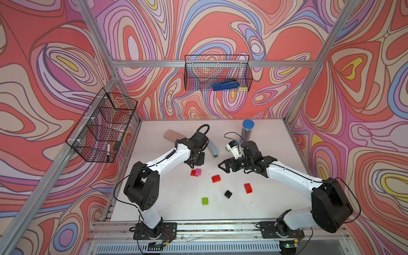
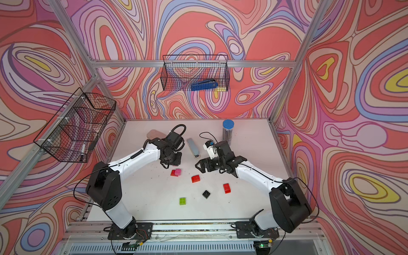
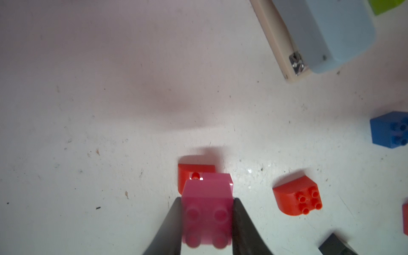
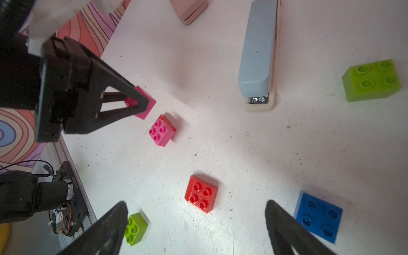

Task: Assemble the letter s with lego
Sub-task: Assemble the lego brick with the lego brick.

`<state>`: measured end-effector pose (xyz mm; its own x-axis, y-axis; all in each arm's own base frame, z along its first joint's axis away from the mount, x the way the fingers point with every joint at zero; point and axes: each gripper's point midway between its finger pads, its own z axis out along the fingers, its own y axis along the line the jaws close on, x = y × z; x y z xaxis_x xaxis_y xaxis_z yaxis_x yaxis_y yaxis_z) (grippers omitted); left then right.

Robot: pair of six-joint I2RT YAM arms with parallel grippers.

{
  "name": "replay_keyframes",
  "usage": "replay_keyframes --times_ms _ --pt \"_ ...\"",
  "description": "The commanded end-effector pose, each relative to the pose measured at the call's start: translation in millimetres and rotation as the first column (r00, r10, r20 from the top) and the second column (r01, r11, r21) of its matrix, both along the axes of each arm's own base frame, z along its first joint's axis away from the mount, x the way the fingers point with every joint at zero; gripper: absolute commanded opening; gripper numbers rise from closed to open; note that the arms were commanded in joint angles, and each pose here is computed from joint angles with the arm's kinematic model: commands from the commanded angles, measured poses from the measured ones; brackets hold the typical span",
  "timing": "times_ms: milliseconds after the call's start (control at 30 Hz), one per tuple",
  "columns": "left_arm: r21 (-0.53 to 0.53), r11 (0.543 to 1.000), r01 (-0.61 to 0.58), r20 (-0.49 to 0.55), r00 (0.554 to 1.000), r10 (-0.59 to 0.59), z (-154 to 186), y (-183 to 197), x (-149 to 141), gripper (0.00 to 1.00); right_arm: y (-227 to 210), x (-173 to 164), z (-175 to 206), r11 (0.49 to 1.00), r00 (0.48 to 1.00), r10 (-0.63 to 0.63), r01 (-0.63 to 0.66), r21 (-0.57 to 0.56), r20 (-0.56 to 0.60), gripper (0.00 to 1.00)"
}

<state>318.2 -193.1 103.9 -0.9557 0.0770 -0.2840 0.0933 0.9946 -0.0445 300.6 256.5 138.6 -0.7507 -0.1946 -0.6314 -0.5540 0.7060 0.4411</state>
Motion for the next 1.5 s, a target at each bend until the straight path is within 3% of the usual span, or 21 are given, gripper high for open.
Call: replay_keyframes --times_ms 0,200,700,1467 --pt "0.014 1.0 0.015 -0.04 0.999 -0.015 0.1 6.1 -22.9 0.29 1.7 4.5 12.7 0.999 1.0 -0.004 0.003 0.032 0.029 0.98" --pt "-0.008 0.999 0.044 -0.047 0.998 -0.044 -14.2 1.7 -28.0 0.29 0.7 1.5 10.8 1.0 1.0 -0.004 0.003 0.031 0.024 0.98" --pt "0.066 0.995 0.071 -0.049 0.997 -0.068 -34.9 4.5 -15.2 0.29 -1.4 -1.7 8.7 0.999 1.0 -0.007 0.006 0.032 0.015 0.98" --pt "0.09 0.996 0.029 -0.074 0.997 -0.022 -50.1 23.7 -18.8 0.29 -1.6 -1.7 5.2 0.999 1.0 -0.011 0.01 0.03 0.007 0.98"
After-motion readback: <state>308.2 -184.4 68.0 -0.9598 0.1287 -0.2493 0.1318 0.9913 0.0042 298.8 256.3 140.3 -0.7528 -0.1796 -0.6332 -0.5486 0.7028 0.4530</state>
